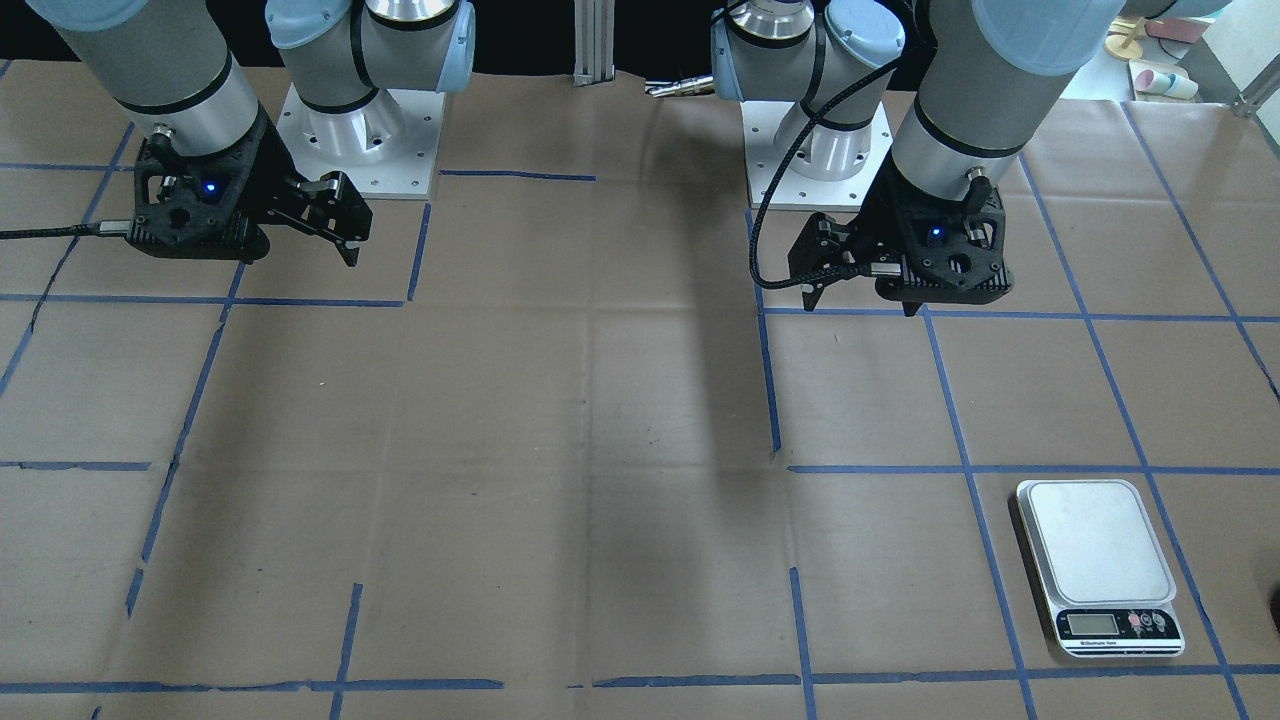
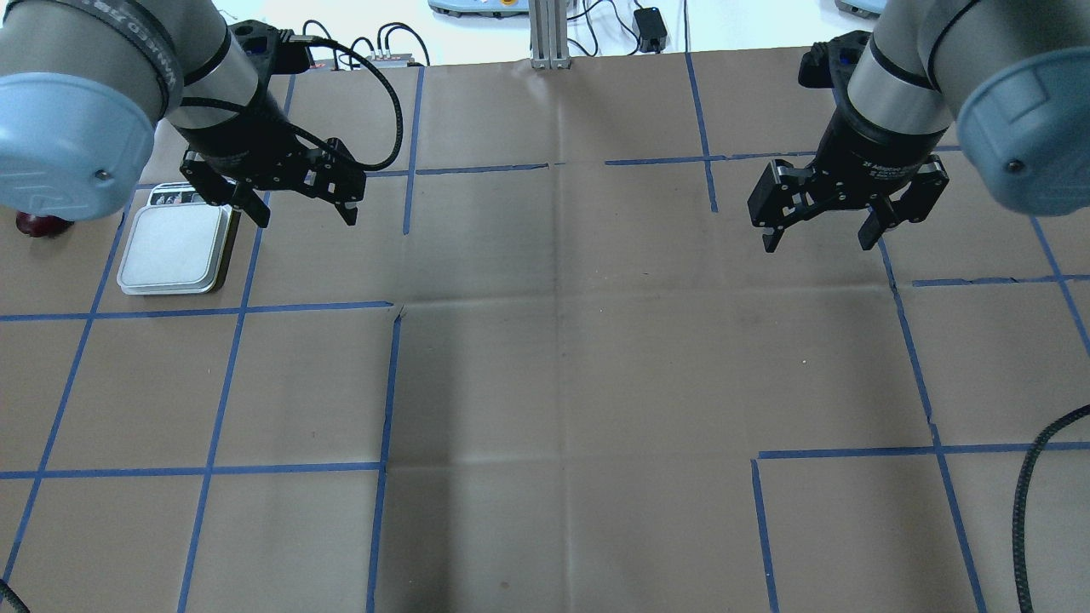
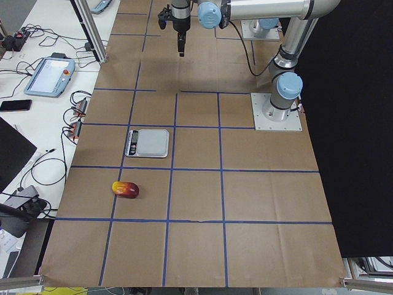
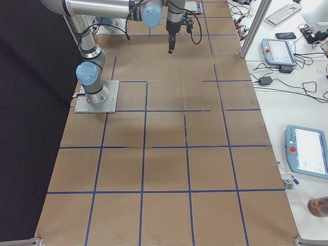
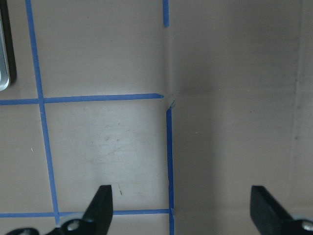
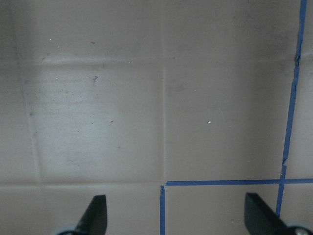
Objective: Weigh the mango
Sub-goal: 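Move the left gripper outward toward the red-yellow mango beside the scale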
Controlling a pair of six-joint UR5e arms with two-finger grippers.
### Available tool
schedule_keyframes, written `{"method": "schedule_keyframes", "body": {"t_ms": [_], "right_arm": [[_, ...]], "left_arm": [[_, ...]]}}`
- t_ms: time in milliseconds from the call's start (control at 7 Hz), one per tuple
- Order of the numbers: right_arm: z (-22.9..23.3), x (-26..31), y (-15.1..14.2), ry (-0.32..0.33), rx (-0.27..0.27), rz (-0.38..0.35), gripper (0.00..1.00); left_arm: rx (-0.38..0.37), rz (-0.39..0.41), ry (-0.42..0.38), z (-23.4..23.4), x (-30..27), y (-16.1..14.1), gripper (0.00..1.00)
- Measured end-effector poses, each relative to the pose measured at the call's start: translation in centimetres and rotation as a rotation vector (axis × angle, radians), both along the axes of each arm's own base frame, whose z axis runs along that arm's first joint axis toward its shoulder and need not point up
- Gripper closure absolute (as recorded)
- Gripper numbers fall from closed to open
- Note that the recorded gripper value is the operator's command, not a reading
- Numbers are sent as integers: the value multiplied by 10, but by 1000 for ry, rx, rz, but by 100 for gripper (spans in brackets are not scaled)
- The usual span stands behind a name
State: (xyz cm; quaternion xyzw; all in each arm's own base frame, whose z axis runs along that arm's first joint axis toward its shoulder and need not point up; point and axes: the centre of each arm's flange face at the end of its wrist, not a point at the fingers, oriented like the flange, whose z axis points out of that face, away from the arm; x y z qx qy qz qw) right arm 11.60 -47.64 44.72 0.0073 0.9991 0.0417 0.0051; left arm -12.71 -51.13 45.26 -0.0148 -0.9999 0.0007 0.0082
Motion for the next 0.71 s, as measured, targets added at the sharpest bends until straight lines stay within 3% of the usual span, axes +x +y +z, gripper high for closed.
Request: {"method": "schedule_keyframes", "body": {"t_ms": [714], "right_arm": [[0, 0, 0, 0, 0, 0, 0]], "left_arm": [[-25, 0, 1, 12, 11, -6, 0]]}}
